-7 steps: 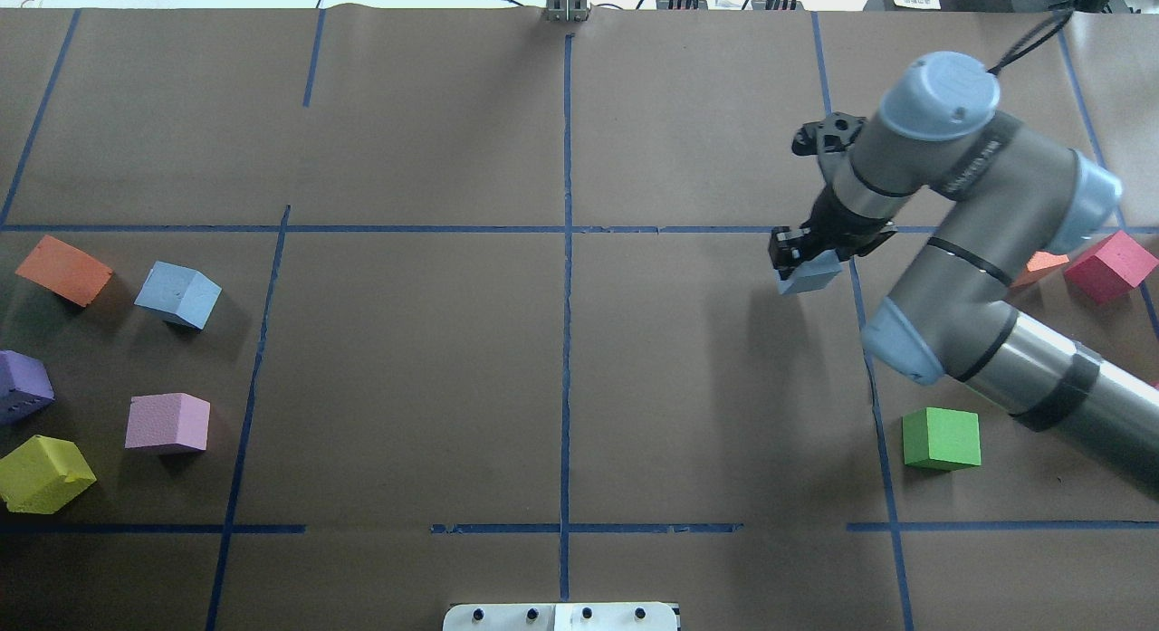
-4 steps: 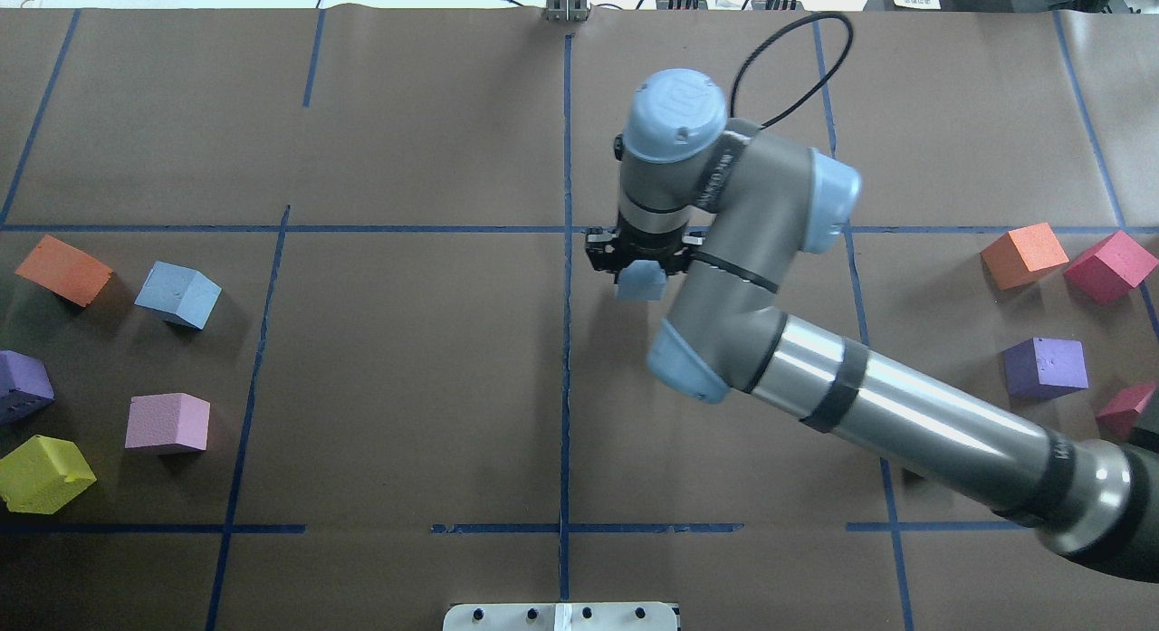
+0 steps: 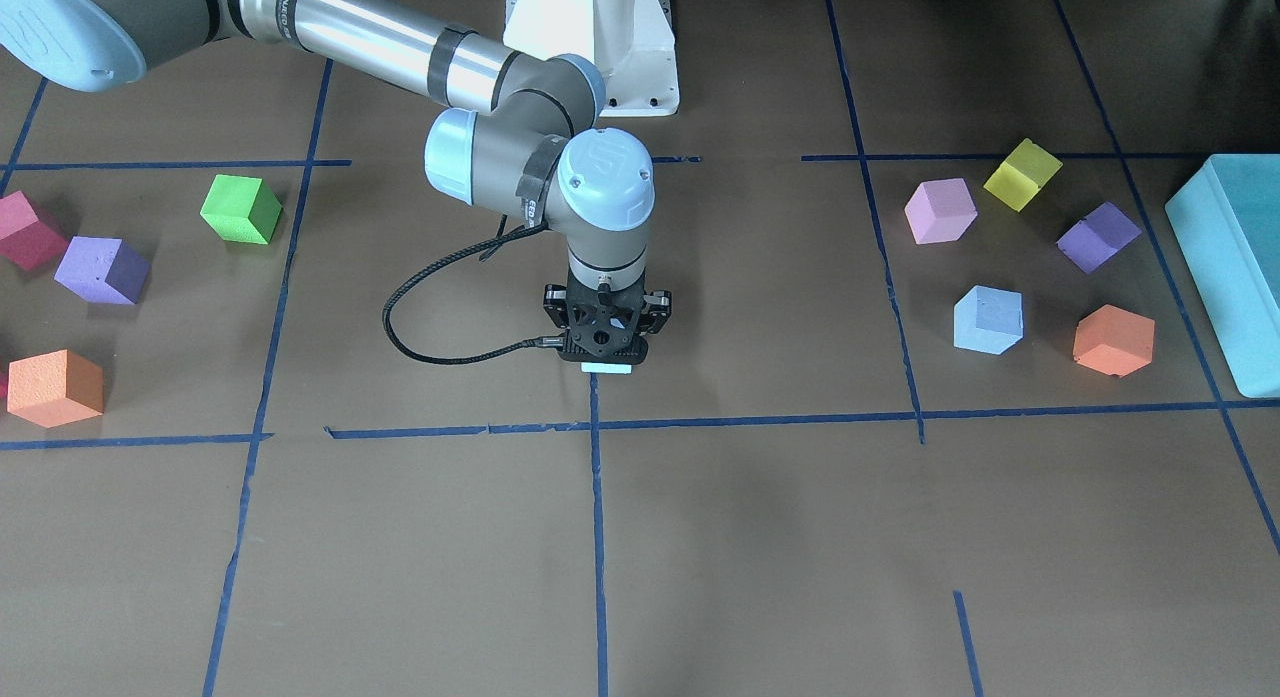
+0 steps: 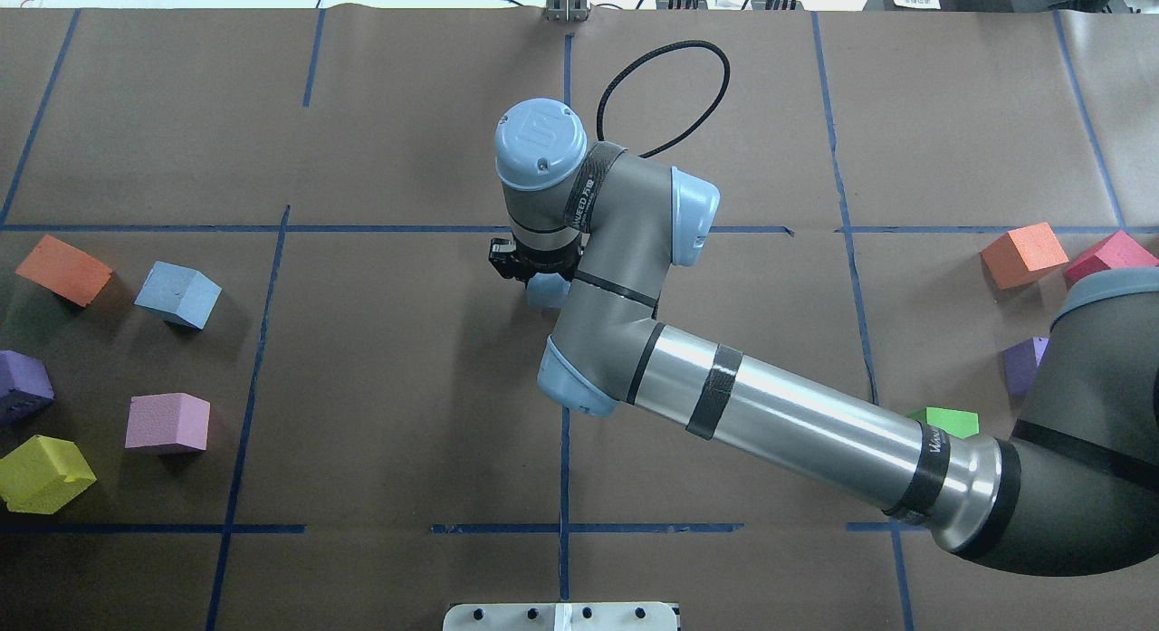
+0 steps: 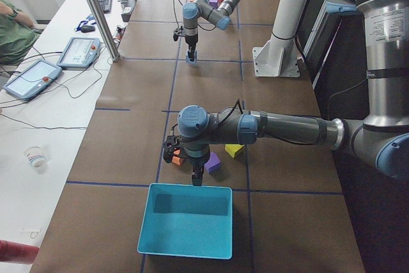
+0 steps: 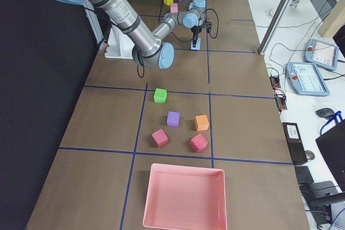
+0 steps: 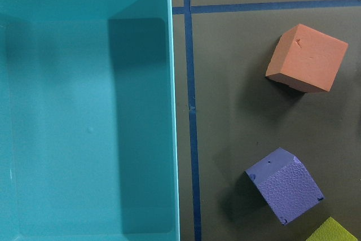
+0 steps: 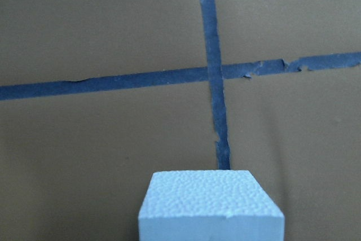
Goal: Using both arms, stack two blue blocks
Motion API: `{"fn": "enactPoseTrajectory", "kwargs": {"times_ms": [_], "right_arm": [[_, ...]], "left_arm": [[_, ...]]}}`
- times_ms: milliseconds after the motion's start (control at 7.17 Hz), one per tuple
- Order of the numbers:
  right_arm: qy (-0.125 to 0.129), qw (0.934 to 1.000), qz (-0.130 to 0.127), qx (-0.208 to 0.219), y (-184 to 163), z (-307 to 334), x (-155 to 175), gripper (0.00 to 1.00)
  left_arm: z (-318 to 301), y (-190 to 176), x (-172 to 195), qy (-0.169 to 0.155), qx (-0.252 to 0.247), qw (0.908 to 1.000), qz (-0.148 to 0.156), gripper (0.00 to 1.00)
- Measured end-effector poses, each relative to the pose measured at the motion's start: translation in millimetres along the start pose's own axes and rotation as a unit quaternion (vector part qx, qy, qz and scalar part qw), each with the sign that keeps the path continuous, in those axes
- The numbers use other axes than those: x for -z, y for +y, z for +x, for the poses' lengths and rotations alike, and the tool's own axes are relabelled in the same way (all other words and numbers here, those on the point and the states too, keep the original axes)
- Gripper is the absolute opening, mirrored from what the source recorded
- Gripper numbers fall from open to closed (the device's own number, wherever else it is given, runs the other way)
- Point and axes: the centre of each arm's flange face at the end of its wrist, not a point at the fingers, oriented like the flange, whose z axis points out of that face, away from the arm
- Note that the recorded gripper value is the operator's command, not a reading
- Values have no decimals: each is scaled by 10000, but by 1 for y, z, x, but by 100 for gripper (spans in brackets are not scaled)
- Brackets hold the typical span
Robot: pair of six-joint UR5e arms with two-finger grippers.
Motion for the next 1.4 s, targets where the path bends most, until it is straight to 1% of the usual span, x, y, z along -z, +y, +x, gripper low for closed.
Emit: {"fn": "enactPoseTrajectory", "kwargs": {"times_ms": [140, 279, 419, 558, 698, 837, 977, 1116, 1256, 1395], "right_arm": [[-31, 10000, 36, 36, 1, -2, 3, 100], [-119, 9999, 99, 72, 0, -5, 15, 100], [-250, 9995, 196, 80, -6, -5, 36, 100], [-319, 9991, 276, 72, -19, 2, 66, 100], [-242, 9992, 281, 128, -38, 23, 105, 100], [-111, 9993, 194, 304, -68, 70, 147, 100], [-58, 9983, 89, 577, -99, 138, 176, 100], [-28, 9956, 56, 936, -126, 224, 194, 100], [60, 9907, 76, 1357, -144, 315, 204, 100], [178, 9832, 47, 1814, -153, 411, 208, 100]], "left_arm": [[1, 0, 0, -1, -10, 10000, 9, 100], [1, -1, 1, -6, -23, 10000, 17, 100], [2, -1, 1, -17, -42, 10000, 31, 100], [3, -3, 3, -30, -64, 10000, 53, 100], [6, -5, 6, -40, -90, 9999, 84, 100], [11, -13, 10, -41, -130, 9998, 158, 100], [20, -26, 19, -46, -251, 9992, 313, 100], [29, -40, 28, -47, -417, 9979, 492, 100], [36, -51, 34, -30, -518, 9967, 617, 100], [43, -59, 40, -12, -563, 9959, 712, 100]]}}
